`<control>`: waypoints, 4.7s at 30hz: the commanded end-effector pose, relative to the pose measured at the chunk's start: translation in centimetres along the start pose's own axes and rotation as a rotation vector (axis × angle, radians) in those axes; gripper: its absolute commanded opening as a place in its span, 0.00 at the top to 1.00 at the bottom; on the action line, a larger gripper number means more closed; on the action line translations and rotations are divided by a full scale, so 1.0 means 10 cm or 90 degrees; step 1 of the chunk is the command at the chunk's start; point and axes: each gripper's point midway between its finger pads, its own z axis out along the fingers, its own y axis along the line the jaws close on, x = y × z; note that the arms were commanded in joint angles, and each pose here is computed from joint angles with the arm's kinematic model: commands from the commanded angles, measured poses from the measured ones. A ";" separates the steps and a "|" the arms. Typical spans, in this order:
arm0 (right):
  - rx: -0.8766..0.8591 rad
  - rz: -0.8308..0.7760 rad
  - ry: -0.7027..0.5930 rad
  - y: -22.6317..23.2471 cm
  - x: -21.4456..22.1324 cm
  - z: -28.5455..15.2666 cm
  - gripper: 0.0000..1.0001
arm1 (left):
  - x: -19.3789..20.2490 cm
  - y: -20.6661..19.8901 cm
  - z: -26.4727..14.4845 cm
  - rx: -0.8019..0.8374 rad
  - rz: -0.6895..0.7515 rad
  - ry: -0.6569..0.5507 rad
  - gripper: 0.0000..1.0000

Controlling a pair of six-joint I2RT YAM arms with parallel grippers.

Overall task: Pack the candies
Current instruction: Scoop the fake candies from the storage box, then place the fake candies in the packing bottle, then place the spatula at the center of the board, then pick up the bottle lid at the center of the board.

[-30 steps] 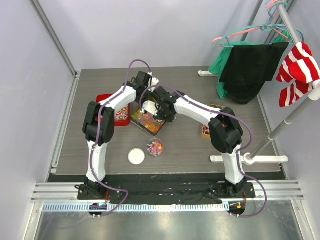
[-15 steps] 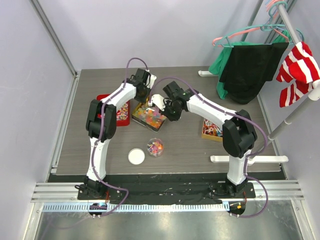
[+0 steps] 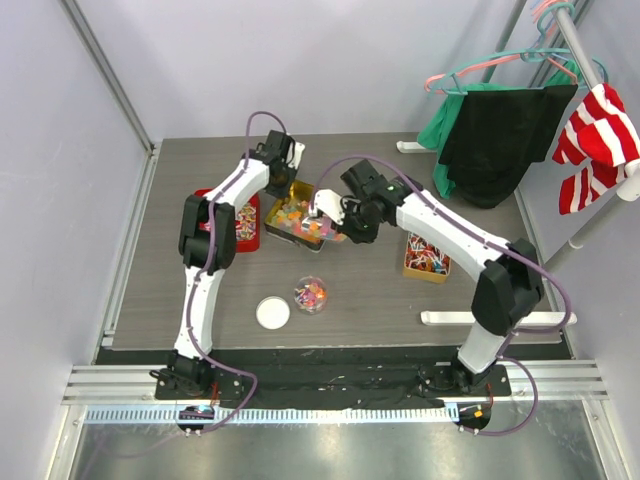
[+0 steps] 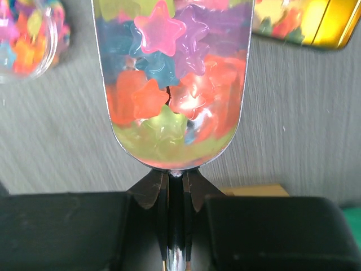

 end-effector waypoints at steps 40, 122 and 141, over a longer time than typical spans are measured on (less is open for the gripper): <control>0.100 -0.414 0.375 0.52 0.21 -0.25 0.99 | -0.21 0.28 -1.76 0.126 -0.069 -0.183 0.06; 0.239 0.219 0.034 -1.08 0.65 0.12 0.32 | 2.07 -0.26 -2.27 0.243 0.386 -0.178 0.00; 0.261 0.194 -0.005 -0.62 0.79 -0.55 0.32 | 2.87 -1.01 -1.96 0.369 0.728 -0.142 0.14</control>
